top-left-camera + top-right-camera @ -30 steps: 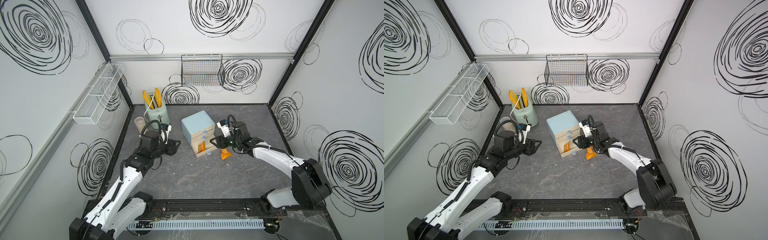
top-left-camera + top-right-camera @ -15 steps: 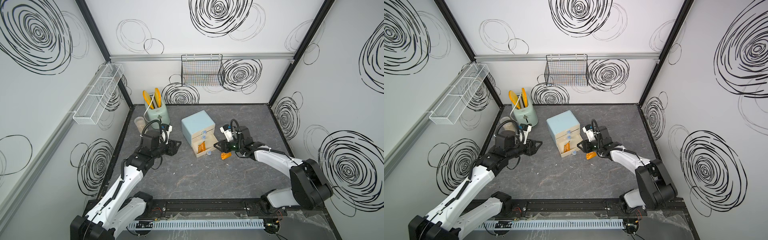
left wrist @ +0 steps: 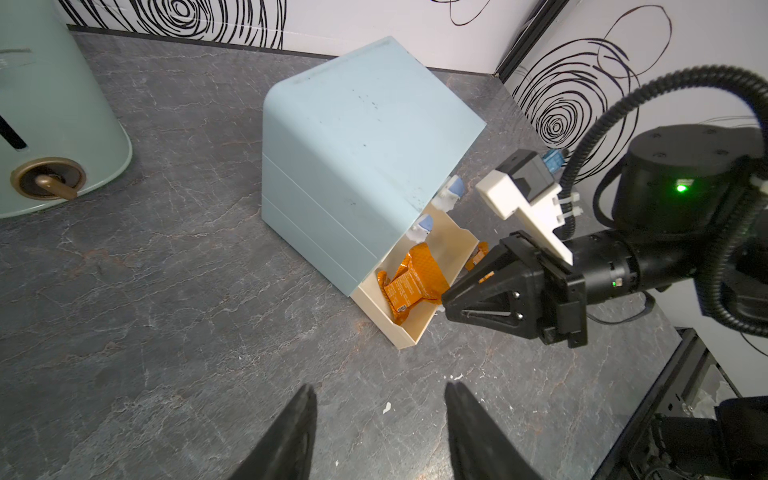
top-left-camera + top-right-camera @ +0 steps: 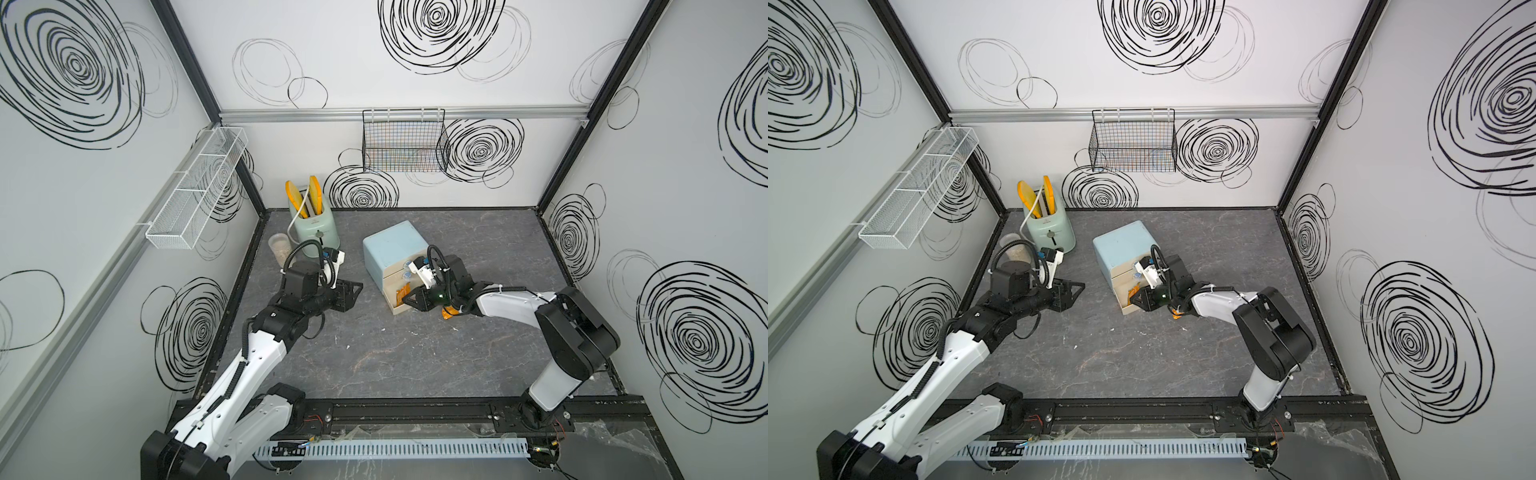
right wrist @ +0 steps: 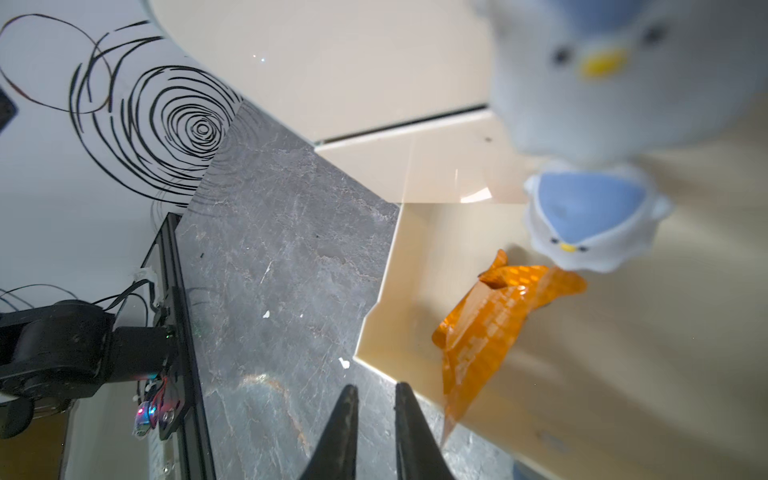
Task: Place the cookies into the drawer by color
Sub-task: Move the cookie to the center of the board.
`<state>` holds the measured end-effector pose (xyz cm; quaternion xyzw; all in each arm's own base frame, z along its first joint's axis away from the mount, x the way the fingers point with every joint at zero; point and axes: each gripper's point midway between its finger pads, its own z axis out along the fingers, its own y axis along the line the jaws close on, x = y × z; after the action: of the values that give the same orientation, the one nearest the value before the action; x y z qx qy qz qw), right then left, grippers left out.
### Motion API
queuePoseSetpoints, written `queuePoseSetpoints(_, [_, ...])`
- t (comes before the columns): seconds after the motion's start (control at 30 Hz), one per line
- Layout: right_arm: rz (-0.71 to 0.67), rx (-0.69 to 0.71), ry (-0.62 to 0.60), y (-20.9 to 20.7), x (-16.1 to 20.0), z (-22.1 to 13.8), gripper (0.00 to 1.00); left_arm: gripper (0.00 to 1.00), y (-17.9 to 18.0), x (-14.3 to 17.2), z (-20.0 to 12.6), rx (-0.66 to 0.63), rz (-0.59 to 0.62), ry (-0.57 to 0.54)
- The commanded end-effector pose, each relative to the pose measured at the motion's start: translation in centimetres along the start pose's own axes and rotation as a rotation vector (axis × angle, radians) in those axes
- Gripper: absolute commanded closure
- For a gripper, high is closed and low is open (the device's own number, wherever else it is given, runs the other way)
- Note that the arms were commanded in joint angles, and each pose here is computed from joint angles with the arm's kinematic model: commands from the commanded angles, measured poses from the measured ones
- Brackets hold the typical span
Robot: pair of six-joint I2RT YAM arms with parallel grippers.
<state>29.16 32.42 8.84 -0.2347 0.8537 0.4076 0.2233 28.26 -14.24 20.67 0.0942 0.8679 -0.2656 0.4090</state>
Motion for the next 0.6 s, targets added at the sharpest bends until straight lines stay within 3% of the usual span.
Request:
queuePoseSetpoints(0.0, [0.000, 0.069, -0.027, -0.9, -1.4, 0.7, 0.81, 0.45, 0.1, -0.5, 0.1, 0.010, 0.005, -0.027])
queuePoseSetpoints(0.23, [0.027, 0.249, -0.044, -4.1, -1.7, 0.4, 0.81, 0.45, 0.1, -0.6, 0.0, 0.009, 0.006, -0.029])
queuePoseSetpoints(0.4, [0.007, 0.241, -0.088, -3.2, -2.7, -0.7, 0.80, 0.45, 0.1, -0.6, 0.0, 0.010, 0.005, -0.029])
queuePoseSetpoints(0.57, [-0.031, 0.270, -0.204, -2.2, -4.1, -4.0, 0.65, 0.45, 0.1, -0.5, 0.1, 0.012, 0.002, -0.026])
